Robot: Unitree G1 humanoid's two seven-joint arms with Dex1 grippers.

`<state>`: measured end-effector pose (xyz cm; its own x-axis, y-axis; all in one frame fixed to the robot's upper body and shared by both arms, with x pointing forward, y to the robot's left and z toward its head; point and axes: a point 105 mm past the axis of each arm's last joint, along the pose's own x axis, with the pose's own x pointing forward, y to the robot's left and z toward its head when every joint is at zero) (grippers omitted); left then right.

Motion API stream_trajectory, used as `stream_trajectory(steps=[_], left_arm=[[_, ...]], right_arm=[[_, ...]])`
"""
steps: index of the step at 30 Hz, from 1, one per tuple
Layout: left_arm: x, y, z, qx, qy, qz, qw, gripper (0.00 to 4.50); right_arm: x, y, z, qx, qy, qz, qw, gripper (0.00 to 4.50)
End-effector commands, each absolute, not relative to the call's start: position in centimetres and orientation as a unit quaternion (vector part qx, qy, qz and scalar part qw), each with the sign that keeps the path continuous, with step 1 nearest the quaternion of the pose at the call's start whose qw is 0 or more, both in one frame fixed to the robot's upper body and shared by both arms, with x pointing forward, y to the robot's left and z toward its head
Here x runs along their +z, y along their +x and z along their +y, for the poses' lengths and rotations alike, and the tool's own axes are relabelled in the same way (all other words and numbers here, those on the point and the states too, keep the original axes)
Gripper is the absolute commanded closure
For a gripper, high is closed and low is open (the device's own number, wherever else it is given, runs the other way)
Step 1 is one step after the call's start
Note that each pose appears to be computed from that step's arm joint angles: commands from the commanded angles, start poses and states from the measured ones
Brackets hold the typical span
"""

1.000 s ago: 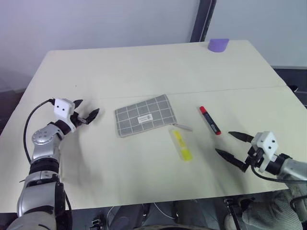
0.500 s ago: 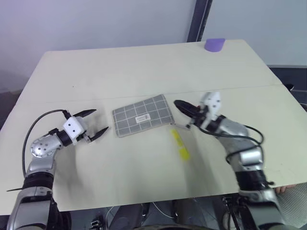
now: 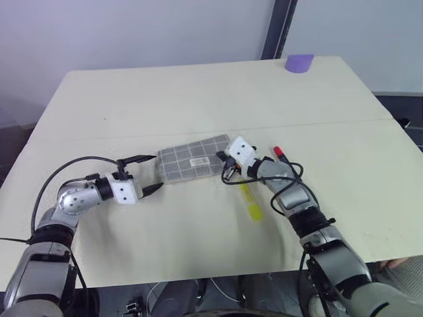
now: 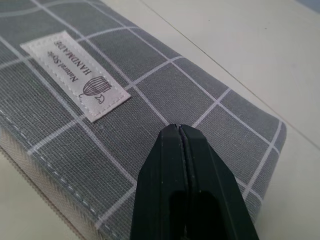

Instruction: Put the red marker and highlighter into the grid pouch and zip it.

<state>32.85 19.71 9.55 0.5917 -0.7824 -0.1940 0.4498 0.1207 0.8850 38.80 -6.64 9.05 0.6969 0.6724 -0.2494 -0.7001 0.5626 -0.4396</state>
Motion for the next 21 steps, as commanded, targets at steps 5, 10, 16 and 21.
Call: stream_trajectory(steps=[5,10,16,21], left_arm=[[8.5,34.4,16.6,-0.441,0.517,-0.166,0.714,0.00],[7.2,34.1,14.8,-0.481,0.492,-0.154,0.709,0.77],[6.8,33.9,15.2,-0.489,0.485,-0.140,0.711,3.74],[7.2,34.1,15.0,-0.488,0.463,-0.143,0.726,4.50]], right_arm=[[9.7,38.8,-7.0,0.390,-0.277,0.015,0.878,4.46],[9.7,38.6,-7.5,0.385,-0.281,0.015,0.879,4.50],[10.3,38.3,-8.0,0.381,-0.275,0.007,0.883,4.50],[11.7,37.1,-7.6,0.416,-0.197,-0.006,0.888,3.95]])
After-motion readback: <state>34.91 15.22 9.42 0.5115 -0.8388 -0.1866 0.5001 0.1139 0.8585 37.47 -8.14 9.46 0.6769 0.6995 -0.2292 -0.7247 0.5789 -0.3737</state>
